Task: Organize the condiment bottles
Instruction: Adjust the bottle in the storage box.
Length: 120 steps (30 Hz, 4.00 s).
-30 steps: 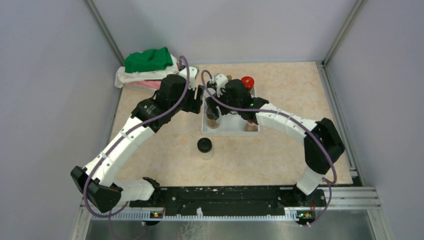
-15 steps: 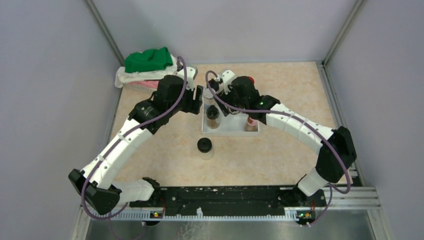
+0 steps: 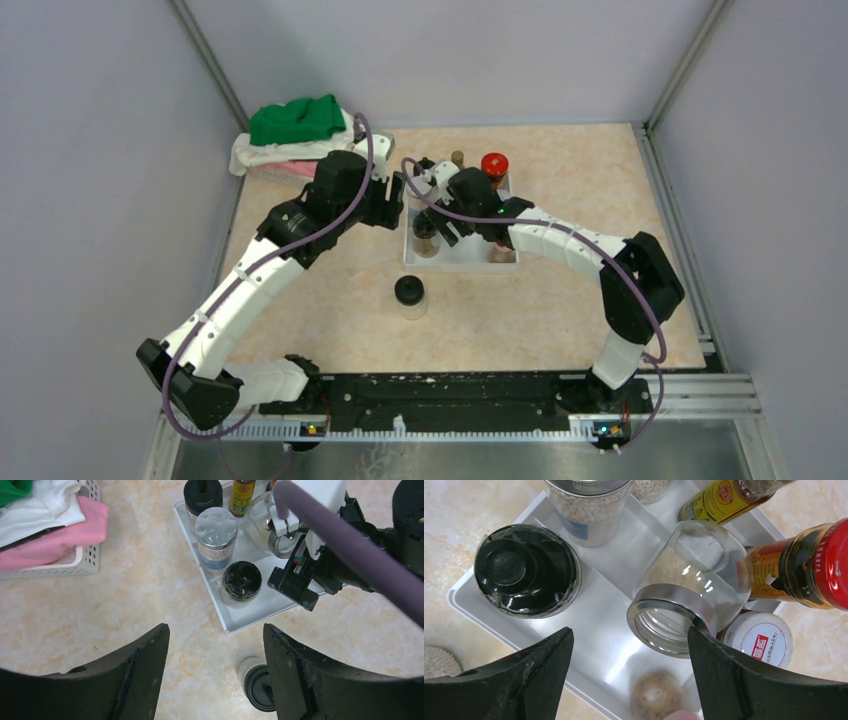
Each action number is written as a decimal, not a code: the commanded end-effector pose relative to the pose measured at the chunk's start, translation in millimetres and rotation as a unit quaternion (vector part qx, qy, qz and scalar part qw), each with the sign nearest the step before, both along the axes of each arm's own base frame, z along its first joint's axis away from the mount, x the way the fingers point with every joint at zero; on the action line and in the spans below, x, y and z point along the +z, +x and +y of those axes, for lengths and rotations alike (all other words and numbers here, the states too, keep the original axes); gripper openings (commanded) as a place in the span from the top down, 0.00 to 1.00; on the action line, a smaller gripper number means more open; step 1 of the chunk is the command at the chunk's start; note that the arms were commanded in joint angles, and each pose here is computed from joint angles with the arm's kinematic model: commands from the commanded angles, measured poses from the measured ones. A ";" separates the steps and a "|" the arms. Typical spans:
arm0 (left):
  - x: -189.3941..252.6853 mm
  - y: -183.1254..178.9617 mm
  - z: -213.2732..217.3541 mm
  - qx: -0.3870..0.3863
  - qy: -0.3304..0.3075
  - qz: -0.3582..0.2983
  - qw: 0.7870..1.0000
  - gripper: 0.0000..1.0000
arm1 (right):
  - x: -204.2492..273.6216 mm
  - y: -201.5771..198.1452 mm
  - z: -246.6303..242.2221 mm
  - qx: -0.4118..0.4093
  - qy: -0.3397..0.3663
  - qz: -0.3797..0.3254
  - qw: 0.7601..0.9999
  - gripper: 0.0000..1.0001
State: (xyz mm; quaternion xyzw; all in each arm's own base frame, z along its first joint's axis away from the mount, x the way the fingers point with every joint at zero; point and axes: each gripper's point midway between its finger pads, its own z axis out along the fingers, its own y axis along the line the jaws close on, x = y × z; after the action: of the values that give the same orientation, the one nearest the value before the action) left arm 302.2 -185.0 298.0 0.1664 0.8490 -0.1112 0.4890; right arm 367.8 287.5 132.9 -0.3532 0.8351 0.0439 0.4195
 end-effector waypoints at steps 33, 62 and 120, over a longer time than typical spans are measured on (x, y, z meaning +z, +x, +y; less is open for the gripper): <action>9.7 6.9 -2.8 -0.005 -0.003 -0.017 1.000 0.25 | 37.7 85.2 -42.1 -0.093 0.006 -0.084 0.992 0.09; 6.5 4.4 -2.3 -0.009 -0.009 -0.014 1.000 0.25 | 69.8 59.5 -24.2 -0.006 0.076 -0.038 0.996 0.32; -17.6 27.9 0.3 -0.003 0.050 0.026 0.998 0.25 | -1.0 69.6 -8.5 0.315 0.058 0.069 0.945 0.32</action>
State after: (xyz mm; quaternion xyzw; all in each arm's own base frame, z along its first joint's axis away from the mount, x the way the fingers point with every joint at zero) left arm 322.2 -185.0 266.4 0.1941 0.8739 -0.0784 0.4387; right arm 402.4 275.0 143.0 -0.5463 0.7205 0.2957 0.3082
